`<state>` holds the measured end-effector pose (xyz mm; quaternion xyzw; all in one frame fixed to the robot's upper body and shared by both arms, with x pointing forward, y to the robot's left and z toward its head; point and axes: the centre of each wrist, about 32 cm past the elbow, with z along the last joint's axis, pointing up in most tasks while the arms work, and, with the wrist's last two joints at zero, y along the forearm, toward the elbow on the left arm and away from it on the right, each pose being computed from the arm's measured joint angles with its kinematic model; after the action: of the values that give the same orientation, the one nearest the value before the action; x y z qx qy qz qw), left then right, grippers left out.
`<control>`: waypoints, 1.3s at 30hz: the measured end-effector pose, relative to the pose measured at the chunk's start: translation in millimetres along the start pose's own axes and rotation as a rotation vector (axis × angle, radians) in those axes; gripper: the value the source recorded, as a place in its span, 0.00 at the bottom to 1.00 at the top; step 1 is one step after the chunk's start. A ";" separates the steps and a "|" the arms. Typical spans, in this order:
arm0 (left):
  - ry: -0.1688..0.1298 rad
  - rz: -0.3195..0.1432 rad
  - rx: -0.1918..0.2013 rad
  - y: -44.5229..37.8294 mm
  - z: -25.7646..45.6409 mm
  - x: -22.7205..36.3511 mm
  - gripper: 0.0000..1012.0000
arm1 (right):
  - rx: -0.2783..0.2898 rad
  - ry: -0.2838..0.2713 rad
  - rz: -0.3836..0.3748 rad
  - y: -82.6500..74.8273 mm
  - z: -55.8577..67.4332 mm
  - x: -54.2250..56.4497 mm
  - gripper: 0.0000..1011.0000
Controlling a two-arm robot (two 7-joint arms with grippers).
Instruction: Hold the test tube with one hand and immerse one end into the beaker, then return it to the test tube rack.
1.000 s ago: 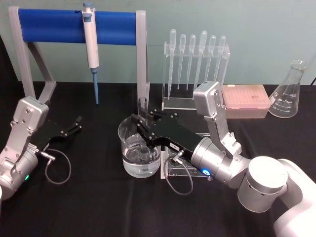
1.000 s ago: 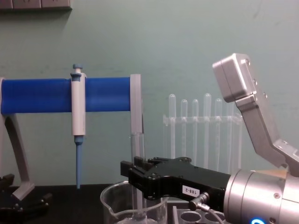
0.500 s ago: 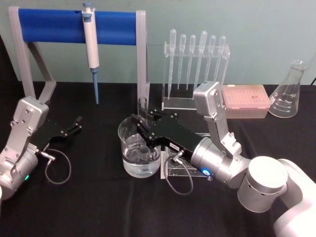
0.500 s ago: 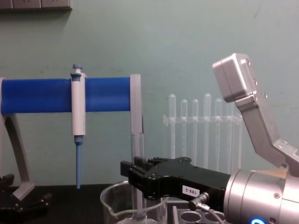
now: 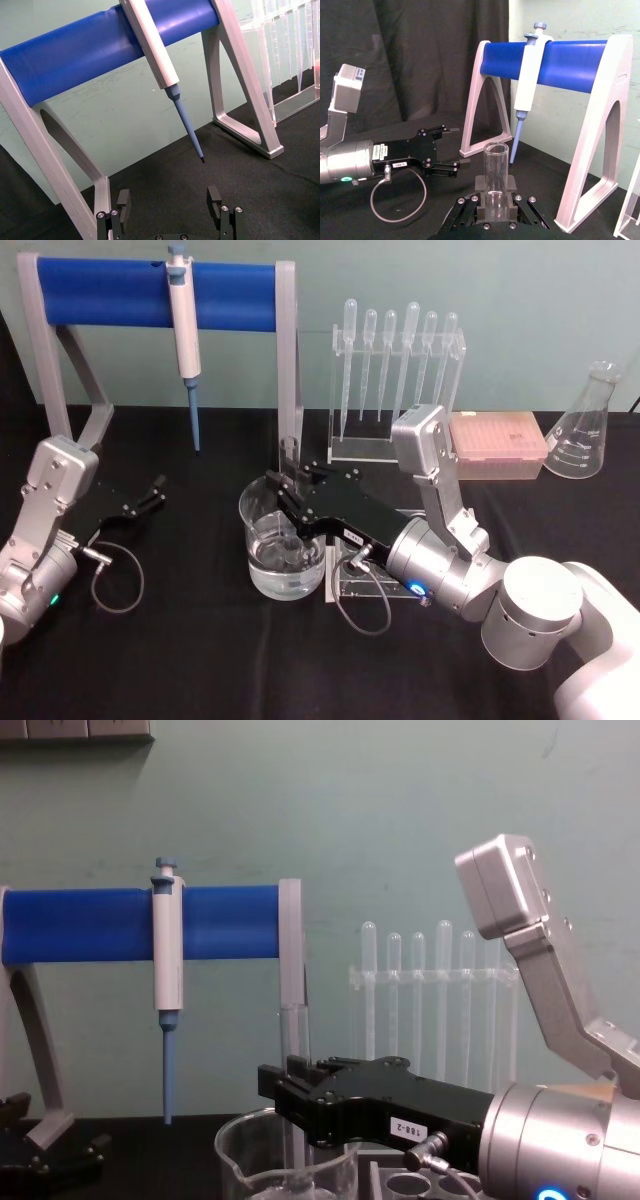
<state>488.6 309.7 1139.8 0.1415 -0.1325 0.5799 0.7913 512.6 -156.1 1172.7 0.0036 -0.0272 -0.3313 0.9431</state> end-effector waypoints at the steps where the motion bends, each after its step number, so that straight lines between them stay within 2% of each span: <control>1: 0.000 0.000 0.000 0.0 0.0 0.0 0.99 | 0.000 0.000 0.000 0.0 0.0 0.0 0.22; 39: 0.000 0.000 0.000 0.0 0.0 0.0 0.99 | 0.000 0.000 0.000 0.0 0.0 0.0 0.22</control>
<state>488.6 309.7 1139.8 0.1415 -0.1324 0.5799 0.7913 512.6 -156.1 1172.7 0.0036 -0.0271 -0.3313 0.9431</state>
